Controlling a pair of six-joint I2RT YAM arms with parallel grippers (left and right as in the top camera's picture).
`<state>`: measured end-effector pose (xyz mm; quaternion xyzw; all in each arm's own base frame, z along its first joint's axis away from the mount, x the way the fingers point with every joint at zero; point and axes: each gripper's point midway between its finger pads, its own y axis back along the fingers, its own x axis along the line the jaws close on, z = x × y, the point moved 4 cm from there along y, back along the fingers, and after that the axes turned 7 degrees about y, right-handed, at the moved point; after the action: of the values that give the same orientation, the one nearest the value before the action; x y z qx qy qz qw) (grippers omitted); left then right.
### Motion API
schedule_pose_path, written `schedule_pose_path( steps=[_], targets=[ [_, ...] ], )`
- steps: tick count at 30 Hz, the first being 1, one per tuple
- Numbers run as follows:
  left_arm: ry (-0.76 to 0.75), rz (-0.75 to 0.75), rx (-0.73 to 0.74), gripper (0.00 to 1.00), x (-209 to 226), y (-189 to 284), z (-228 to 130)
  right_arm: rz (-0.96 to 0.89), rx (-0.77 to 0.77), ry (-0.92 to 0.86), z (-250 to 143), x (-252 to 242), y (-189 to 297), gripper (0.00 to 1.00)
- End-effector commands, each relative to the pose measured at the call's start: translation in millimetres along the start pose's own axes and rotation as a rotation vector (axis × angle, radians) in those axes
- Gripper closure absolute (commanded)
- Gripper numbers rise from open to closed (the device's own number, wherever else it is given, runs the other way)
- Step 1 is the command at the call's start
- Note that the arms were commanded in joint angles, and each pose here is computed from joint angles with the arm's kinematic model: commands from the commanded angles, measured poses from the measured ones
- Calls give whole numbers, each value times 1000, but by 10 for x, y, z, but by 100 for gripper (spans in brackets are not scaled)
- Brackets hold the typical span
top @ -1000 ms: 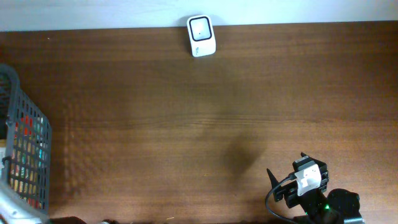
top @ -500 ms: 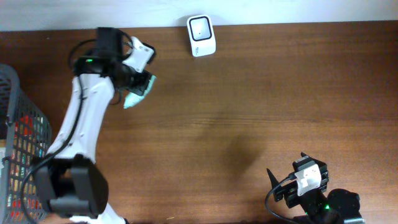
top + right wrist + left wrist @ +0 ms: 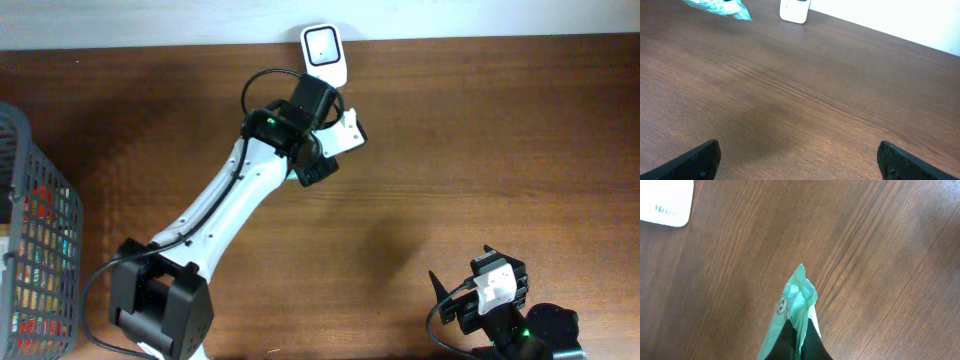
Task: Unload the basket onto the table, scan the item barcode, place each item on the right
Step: 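Carry the green packet toward the scanner and drop it mid-table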
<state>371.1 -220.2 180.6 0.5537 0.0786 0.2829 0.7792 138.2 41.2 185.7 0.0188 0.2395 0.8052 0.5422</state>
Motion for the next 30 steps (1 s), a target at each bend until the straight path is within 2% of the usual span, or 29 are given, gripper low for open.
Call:
schedule_pose_path(
  steps=[1,5,11,15,16,18,19,20,21,25,26,28,30],
  targets=[
    [-37,27,-4,100,-68,47,70,-10,-9,-2,22,-13,20,1],
    [-37,-69,-58,100,-257,-32,195,-10,-9,-2,22,-13,20,1],
    [-47,-116,80,100,-378,-687,29,-10,-9,-2,22,-13,20,1],
    [-47,-102,50,100,-350,-924,96,-10,-9,-2,22,-13,20,1],
    [-48,-94,35,96,-334,-926,129,-10,-9,-2,22,-13,20,1],
    [-45,-75,-2,31,-296,-923,211,-10,-9,-2,22,-13,20,1],
    [-34,-71,-8,12,-284,-909,233,-10,-9,-2,22,-13,20,1],
    [-2,-63,-16,1,-260,-884,269,-10,-9,-2,22,-13,20,1],
    [88,-34,-34,1,-151,-779,352,-10,-9,-2,22,-13,20,1],
    [251,31,-135,1,288,-109,594,-10,-9,-2,22,-13,20,2],
    [335,74,-192,1,561,334,627,-10,-9,-2,22,-13,20,1],
    [405,132,-235,1,882,847,522,-10,-9,-2,22,-13,20,1],
    [523,218,-253,1,1242,1359,232,-10,-9,-2,22,-13,20,1]
  ],
)
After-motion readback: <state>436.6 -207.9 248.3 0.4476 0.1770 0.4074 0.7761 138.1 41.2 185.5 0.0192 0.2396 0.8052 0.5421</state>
